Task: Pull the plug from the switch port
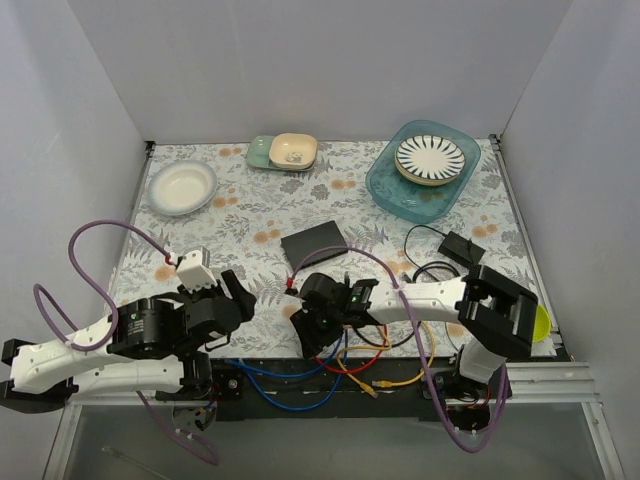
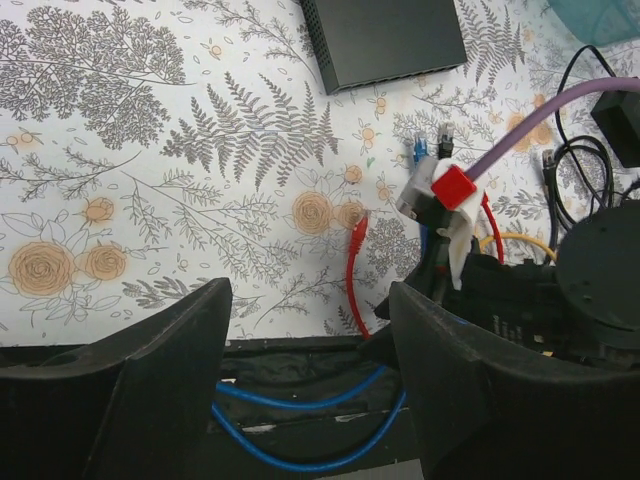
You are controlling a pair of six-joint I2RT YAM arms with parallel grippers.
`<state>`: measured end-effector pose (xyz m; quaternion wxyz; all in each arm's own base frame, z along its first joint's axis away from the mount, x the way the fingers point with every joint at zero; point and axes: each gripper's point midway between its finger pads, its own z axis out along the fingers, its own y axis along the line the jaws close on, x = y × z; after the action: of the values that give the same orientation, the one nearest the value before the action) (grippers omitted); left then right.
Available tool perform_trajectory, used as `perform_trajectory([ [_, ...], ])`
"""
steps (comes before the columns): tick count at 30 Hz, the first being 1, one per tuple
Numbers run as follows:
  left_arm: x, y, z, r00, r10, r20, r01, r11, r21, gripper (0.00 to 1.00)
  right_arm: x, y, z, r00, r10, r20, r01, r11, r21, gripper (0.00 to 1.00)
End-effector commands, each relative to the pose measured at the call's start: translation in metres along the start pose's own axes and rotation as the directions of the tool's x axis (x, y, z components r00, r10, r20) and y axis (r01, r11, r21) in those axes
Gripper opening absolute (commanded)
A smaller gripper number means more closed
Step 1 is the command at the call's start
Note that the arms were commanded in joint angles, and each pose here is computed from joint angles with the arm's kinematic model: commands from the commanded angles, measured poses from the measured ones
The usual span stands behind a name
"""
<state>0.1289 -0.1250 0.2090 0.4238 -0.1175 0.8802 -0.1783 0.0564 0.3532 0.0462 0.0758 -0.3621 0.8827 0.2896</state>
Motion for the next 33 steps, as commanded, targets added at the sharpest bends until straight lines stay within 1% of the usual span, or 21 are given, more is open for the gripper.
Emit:
perform_trajectory([
  [1, -0.01, -0.015, -0.004, 0.788, -0.616, 0.014, 0.616, 0.787, -0.032, 0.63, -0.018, 0.004, 0.023, 0.994, 0.088, 0.068, -0.085, 0.995, -0.055, 0.55],
  [3, -0.01, -0.015, -0.006, 0.802, -0.598, -0.003, 0.597, 0.802, -0.03, 0.63, -0.022, 0.002, 0.029, 0.99, 0.127, 0.068, -0.123, 0.991, -0.061, 0.54],
  [6, -0.011, -0.014, -0.01, 0.813, -0.582, -0.02, 0.582, 0.813, -0.01, 0.63, -0.019, -0.019, 0.04, 0.986, 0.163, 0.029, -0.164, 0.985, 0.052, 0.5],
  [7, -0.012, -0.015, -0.012, 0.814, -0.58, -0.027, 0.58, 0.814, 0.0, 0.63, -0.01, -0.035, 0.043, 0.982, 0.189, 0.001, -0.188, 0.973, 0.133, 0.48],
  [8, -0.014, -0.015, -0.013, 0.82, -0.572, -0.027, 0.572, 0.82, 0.006, 0.63, -0.005, -0.044, 0.042, 0.977, 0.214, -0.011, -0.209, 0.962, 0.177, 0.42],
  [9, -0.016, -0.014, -0.015, 0.826, -0.563, -0.029, 0.563, 0.826, 0.016, 0.63, 0.001, -0.054, 0.041, 0.971, 0.238, -0.017, -0.229, 0.949, 0.217, 0.39],
  [10, -0.017, -0.013, -0.016, 0.83, -0.556, -0.027, 0.557, 0.83, 0.019, 0.63, 0.003, -0.071, 0.038, 0.961, 0.277, 0.006, -0.268, 0.921, 0.285, 0.31],
  [11, -0.018, -0.011, -0.016, 0.833, -0.553, -0.024, 0.553, 0.833, 0.02, 0.63, 0.022, -0.088, 0.03, 0.947, 0.32, -0.02, -0.291, 0.883, 0.368, 0.26],
  [13, -0.019, -0.009, -0.018, 0.836, -0.548, -0.025, 0.549, 0.835, 0.03, 0.63, 0.036, -0.118, 0.016, 0.922, 0.387, 0.0, -0.341, 0.811, 0.475, 0.12],
  [14, -0.019, -0.009, -0.018, 0.835, -0.55, -0.03, 0.55, 0.834, 0.036, 0.64, 0.059, -0.133, 0.006, 0.903, 0.428, -0.03, -0.344, 0.765, 0.544, 0.1],
  [16, -0.02, -0.011, -0.019, 0.839, -0.544, -0.036, 0.545, 0.837, 0.055, 0.64, 0.071, -0.156, -0.009, 0.873, 0.488, -0.003, -0.388, 0.697, 0.603, 0.01],
  [18, -0.022, -0.011, -0.019, 0.84, -0.541, -0.03, 0.542, 0.838, 0.065, 0.64, 0.089, -0.175, -0.023, 0.828, 0.561, 0.014, -0.44, 0.633, 0.638, 0.01],
  [20, -0.026, -0.011, -0.02, 0.841, -0.54, -0.019, 0.54, 0.838, 0.075, 0.64, 0.088, -0.18, -0.034, 0.803, 0.593, 0.058, -0.497, 0.613, 0.614, 0.01],
  [21, -0.026, -0.011, -0.02, 0.843, -0.538, -0.016, 0.537, 0.84, 0.076, 0.64, 0.086, -0.187, -0.044, 0.778, 0.62, 0.097, -0.542, 0.586, 0.602, 0.01],
  [23, -0.028, -0.012, -0.021, 0.849, -0.528, -0.014, 0.528, 0.845, 0.085, 0.64, 0.08, -0.196, -0.055, 0.763, 0.632, 0.134, -0.573, 0.567, 0.592, 0.01],
  [24, -0.027, -0.012, -0.02, 0.855, -0.519, -0.011, 0.518, 0.851, 0.083, 0.65, 0.076, -0.207, -0.064, 0.738, 0.652, 0.171, -0.608, 0.533, 0.589, 0.01],
  [26, -0.028, -0.015, -0.02, 0.855, -0.519, -0.015, 0.518, 0.85, 0.094, 0.66, 0.071, -0.22, -0.081, 0.722, 0.656, 0.218, -0.631, 0.497, 0.596, 0.01],
  [27, -0.027, -0.015, -0.02, 0.86, -0.51, -0.013, 0.509, 0.856, 0.093, 0.66, 0.072, -0.235, -0.092, 0.691, 0.677, 0.251, -0.661, 0.453, 0.598, 0.01],
  [29, -0.028, -0.018, -0.02, 0.863, -0.506, -0.016, 0.504, 0.858, 0.101, 0.66, 0.071, -0.249, -0.107, 0.66, 0.693, 0.291, -0.693, 0.412, 0.591, 0.01],
  [30, -0.027, -0.018, -0.02, 0.867, -0.498, -0.015, 0.497, 0.862, 0.103, 0.66, 0.073, -0.263, -0.118, 0.635, 0.702, 0.322, -0.713, 0.372, 0.594, 0.01],
  [33, -0.027, -0.019, -0.02, 0.873, -0.488, -0.014, 0.487, 0.867, 0.106, 0.67, 0.057, -0.28, -0.146, 0.61, 0.688, 0.393, -0.741, 0.32, 0.59, 0.01],
])
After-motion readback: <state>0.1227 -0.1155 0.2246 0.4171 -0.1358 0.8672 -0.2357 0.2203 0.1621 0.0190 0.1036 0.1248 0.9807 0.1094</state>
